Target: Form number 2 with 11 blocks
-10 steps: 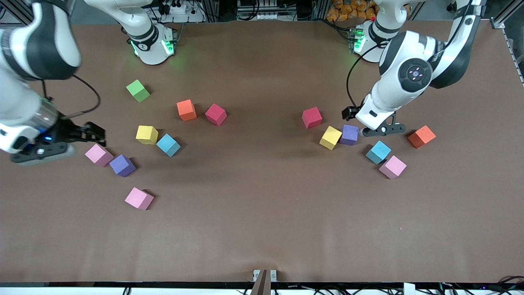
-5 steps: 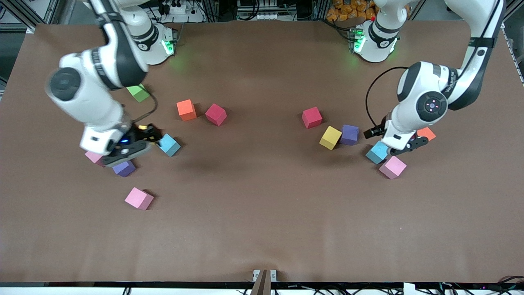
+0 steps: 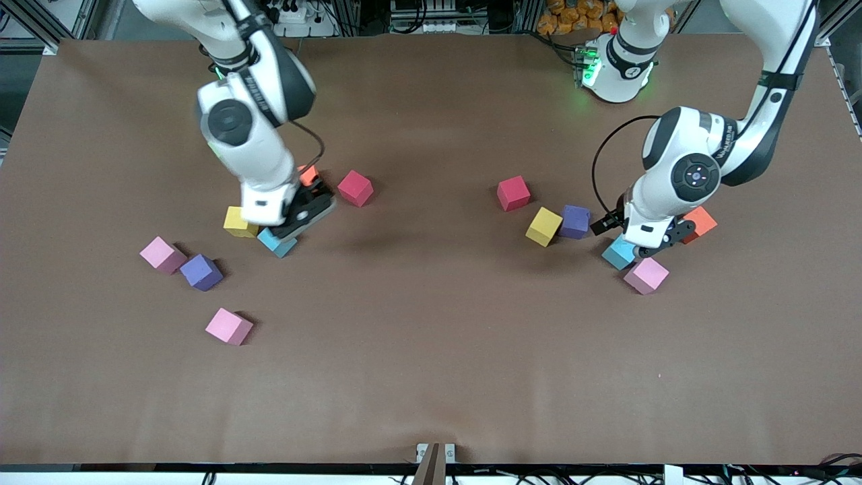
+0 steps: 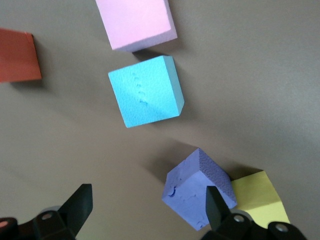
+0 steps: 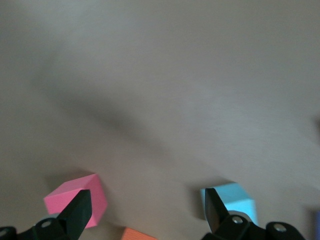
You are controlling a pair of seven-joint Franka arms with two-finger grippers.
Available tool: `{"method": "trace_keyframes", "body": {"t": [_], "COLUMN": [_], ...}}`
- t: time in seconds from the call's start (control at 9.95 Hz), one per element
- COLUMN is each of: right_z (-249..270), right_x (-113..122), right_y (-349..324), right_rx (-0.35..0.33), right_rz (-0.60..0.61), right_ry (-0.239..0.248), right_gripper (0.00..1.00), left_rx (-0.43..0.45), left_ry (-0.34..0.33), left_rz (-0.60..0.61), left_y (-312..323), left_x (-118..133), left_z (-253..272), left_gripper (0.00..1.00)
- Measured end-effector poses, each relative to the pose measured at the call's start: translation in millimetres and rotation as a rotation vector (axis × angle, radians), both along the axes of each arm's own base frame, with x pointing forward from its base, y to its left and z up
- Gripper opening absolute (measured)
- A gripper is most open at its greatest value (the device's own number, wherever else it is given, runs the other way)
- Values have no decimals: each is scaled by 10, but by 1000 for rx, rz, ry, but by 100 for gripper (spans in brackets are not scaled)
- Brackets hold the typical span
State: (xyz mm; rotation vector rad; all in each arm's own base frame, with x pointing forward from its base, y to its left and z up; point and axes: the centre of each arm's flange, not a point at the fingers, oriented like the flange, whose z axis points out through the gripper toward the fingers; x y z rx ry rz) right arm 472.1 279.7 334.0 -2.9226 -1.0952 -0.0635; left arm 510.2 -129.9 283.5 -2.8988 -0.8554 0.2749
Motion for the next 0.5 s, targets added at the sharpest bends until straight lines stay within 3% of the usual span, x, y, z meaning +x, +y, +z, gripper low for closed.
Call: {"method": "trace_keyframes", "body": {"t": [0.3, 0.5], "right_z": [-337, -503], "right_x": [-662, -982], "right_y": [347, 501], "right_rx": [-33, -33], "right_rz": [124, 188], "right_ry": [47, 42], "right_gripper": [100, 100], "left_rx": [28, 48], "left_ry": [2, -28], "left_rz": [105, 249], "left_y": [-123, -210], "left_x": [-102, -114], "left_z": [-90, -104], "left_gripper": [100, 100]}}
